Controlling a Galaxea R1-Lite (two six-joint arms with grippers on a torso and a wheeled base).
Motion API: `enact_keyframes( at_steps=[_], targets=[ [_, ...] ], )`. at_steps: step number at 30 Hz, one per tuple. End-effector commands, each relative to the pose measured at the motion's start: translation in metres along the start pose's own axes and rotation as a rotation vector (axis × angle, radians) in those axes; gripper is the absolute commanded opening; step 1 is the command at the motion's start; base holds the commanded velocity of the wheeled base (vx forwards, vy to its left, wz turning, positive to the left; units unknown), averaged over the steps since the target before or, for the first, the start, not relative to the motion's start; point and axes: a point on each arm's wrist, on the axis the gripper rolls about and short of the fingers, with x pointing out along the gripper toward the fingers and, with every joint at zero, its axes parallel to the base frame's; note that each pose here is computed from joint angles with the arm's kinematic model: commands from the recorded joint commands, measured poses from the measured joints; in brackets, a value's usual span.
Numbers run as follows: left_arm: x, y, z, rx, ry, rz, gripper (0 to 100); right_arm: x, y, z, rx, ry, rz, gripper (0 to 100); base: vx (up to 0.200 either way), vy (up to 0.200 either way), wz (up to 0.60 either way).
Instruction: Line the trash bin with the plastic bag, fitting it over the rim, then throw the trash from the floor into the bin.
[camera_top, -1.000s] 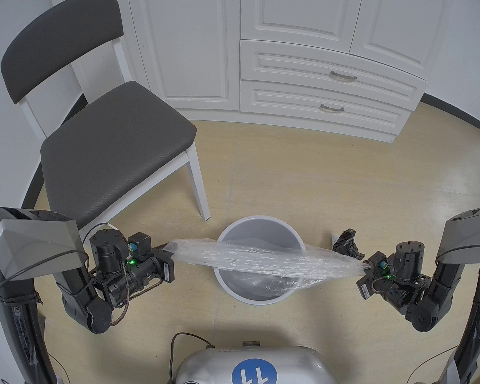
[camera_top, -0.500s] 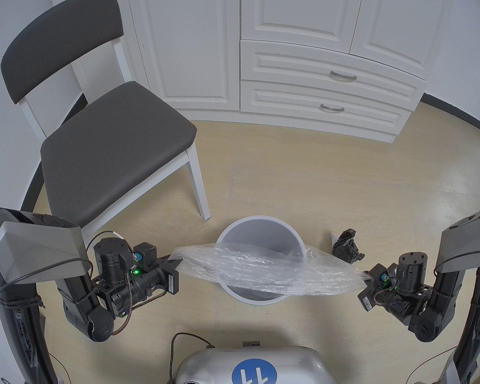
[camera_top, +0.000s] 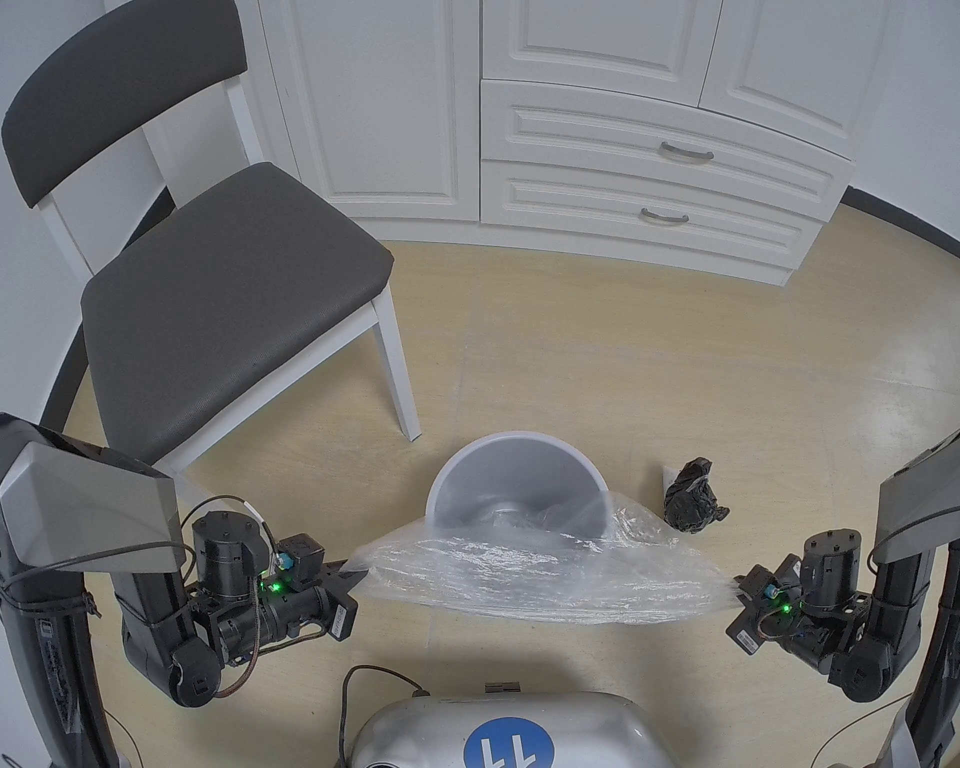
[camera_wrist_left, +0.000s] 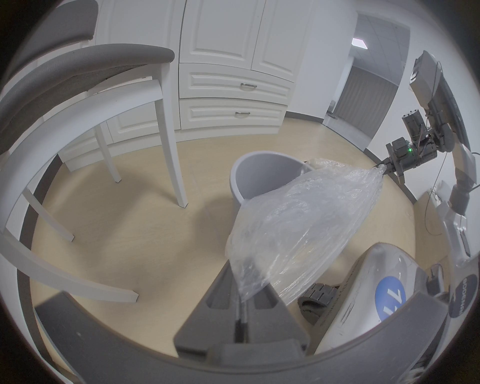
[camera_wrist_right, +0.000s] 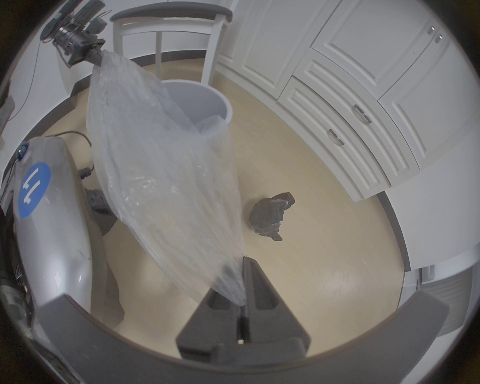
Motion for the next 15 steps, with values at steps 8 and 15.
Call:
enact_keyframes(
  at_steps=[8, 15],
  targets=[
    [-0.005, -0.003, -0.010, 0.035, 0.046, -0.022, 0, -0.004, 0.009, -0.010, -0.078, 0.027, 0.081, 0, 0.000, 0.000, 0.00],
    [0.013, -0.004, -0.024, 0.028, 0.079, -0.023, 0, 0.015, 0.024, -0.015, -0.082, 0.058, 0.119, 0, 0.000, 0.000, 0.00]
  ],
)
